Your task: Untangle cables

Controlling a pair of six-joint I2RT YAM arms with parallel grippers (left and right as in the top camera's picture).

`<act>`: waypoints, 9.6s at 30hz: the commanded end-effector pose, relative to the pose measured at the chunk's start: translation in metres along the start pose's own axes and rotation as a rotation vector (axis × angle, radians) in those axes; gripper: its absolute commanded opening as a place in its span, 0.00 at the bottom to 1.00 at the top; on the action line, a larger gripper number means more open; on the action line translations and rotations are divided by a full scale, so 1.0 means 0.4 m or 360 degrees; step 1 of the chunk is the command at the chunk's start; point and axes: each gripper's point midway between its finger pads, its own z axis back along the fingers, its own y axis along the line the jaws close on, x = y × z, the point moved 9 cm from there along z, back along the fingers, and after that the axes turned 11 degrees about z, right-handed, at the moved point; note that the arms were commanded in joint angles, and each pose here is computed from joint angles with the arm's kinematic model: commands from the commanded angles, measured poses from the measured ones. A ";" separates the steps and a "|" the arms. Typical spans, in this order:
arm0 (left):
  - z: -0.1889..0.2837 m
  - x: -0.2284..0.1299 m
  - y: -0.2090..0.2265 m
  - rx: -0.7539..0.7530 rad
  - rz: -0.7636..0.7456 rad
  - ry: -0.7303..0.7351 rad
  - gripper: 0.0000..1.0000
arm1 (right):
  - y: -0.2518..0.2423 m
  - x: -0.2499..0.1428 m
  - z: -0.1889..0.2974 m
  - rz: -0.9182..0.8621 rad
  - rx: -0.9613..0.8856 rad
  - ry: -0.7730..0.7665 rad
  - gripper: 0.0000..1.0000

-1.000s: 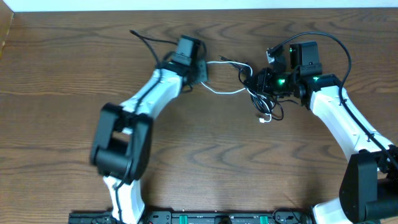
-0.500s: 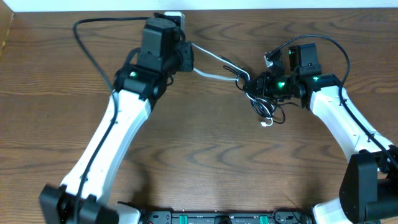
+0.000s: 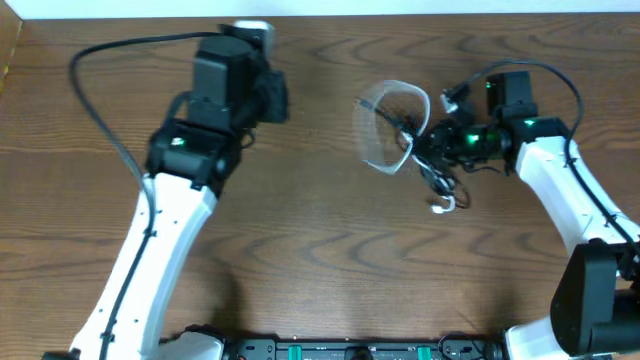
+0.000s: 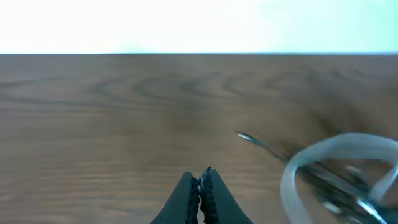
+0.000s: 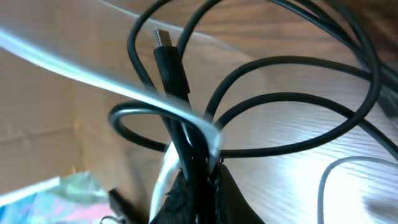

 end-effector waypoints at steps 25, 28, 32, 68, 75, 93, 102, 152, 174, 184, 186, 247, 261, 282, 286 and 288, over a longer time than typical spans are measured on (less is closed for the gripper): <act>0.065 -0.026 -0.018 -0.0256 -0.0216 0.0172 0.07 | 0.199 -0.010 0.166 0.0427 -0.0283 -0.0096 0.01; 0.075 -0.031 -0.025 -0.0320 -0.0229 0.0195 0.08 | 0.240 -0.001 0.178 0.0488 -0.0343 -0.0105 0.01; 0.092 -0.042 -0.037 -0.0443 -0.0306 0.0238 0.07 | 0.300 0.011 0.201 0.0575 -0.0384 -0.0136 0.01; -0.130 -0.133 -0.229 -0.1168 -0.0234 0.0550 0.48 | 0.372 0.007 0.211 0.0672 -0.0356 -0.0138 0.01; -0.138 -0.118 -0.217 -0.1061 -0.0238 0.0474 0.08 | 0.371 0.007 0.211 0.0670 -0.0364 -0.0137 0.01; 0.102 0.034 -0.031 -0.0150 -0.0143 -0.0059 0.08 | 0.275 -0.022 0.211 0.0541 -0.0887 -0.0027 0.06; 0.132 0.047 0.063 0.0074 -0.0045 -0.0064 0.07 | 0.214 -0.057 0.160 0.0492 -0.0919 0.0085 0.31; 0.229 0.189 -0.097 -0.0864 0.0306 -0.0390 0.07 | 0.216 -0.006 0.041 0.0420 -0.0210 -0.0029 0.10; 0.285 0.221 -0.147 -0.1324 0.0756 -0.0233 0.07 | 0.316 -0.017 -0.131 0.0949 0.0007 0.0033 0.43; 0.299 0.230 -0.156 -0.1418 0.0850 -0.0190 0.08 | 0.342 -0.032 -0.173 0.1349 0.0184 0.0064 0.63; 0.305 0.233 -0.160 -0.1451 0.0857 -0.0186 0.07 | 0.333 -0.032 -0.189 0.1378 0.0183 0.0081 0.63; -0.070 -0.063 -0.062 -0.0762 0.0423 0.0811 0.43 | 0.292 -0.057 0.050 0.0591 0.0031 0.0175 0.01; -0.095 -0.175 -0.163 -0.0480 0.0654 0.0966 0.20 | 0.292 -0.055 0.049 0.0566 0.0031 0.0169 0.01; -0.088 -0.208 -0.254 -0.0706 0.0634 0.1061 0.20 | 0.292 -0.056 0.049 0.0553 0.0030 0.0171 0.01; -0.121 -0.225 -0.248 -0.0649 0.0643 0.1091 0.20 | 0.292 -0.056 0.049 0.0553 0.0030 0.0171 0.01; -0.142 -0.242 -0.249 -0.0624 0.0645 0.1128 0.20 | 0.292 -0.056 0.049 0.0554 0.0030 0.0171 0.01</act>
